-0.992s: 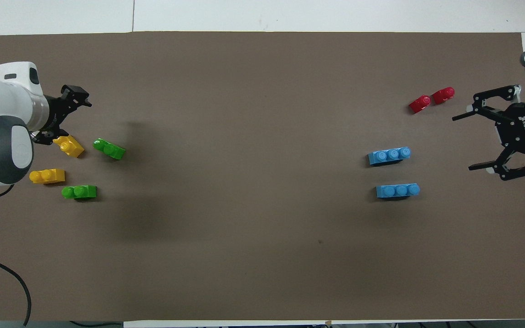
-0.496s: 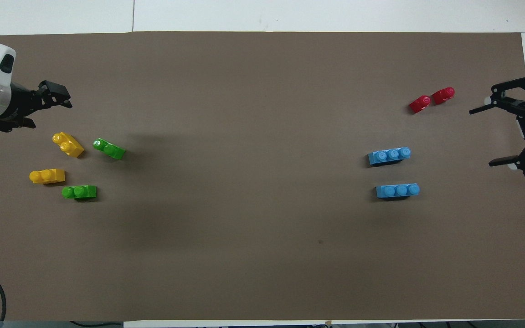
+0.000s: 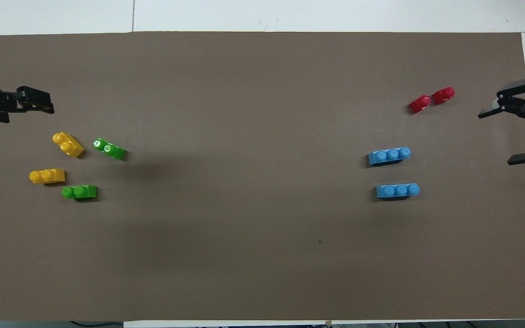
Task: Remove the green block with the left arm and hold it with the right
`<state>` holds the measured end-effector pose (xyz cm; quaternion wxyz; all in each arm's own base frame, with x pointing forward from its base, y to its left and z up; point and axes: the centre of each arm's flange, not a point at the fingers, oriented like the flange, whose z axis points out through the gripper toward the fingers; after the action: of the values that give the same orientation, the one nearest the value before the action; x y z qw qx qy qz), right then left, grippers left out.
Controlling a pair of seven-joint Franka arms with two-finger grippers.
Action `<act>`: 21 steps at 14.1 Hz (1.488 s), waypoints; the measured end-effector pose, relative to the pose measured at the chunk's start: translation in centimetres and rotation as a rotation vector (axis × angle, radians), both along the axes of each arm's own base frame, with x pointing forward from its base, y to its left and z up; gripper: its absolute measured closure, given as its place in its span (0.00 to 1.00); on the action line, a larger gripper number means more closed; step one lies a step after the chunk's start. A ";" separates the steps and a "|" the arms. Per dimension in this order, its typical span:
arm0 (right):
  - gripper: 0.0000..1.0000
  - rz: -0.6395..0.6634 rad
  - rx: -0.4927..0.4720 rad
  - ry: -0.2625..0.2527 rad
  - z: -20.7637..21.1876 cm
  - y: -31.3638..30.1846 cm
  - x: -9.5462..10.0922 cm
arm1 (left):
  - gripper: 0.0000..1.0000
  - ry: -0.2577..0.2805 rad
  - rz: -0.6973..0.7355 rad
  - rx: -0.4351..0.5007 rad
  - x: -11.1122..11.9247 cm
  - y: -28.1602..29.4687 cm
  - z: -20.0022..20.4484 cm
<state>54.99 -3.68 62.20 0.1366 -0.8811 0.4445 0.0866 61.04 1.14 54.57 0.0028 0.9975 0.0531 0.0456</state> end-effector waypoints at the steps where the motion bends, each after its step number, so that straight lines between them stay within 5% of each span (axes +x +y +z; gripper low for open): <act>1: 0.00 0.032 -0.014 -0.010 0.1 -0.1 -0.1 | 0.00 0.013 -0.010 0.001 -0.4 0.0 1.5; 4: 0.00 0.206 -0.062 -0.048 0.1 -0.2 -0.3 | 0.00 0.064 -0.034 0.001 -1.9 0.0 5.8; 10: 0.00 0.537 -0.102 -0.107 0.0 1.3 -0.3 | 0.00 0.048 -0.121 0.009 -4.4 -0.1 9.8; 17: 0.00 0.853 -0.209 -0.137 1.1 6.4 -1.0 | 0.00 0.084 -0.172 0.009 -4.8 -0.4 8.4; 21: 0.00 0.924 -0.225 -0.144 1.3 6.5 -1.1 | 0.00 0.074 -0.159 0.009 -4.9 -0.4 8.3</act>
<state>53.88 2.77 63.46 0.0179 -0.9994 0.0025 0.0283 56.10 0.75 62.85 -0.0002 0.9996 -0.0265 0.0087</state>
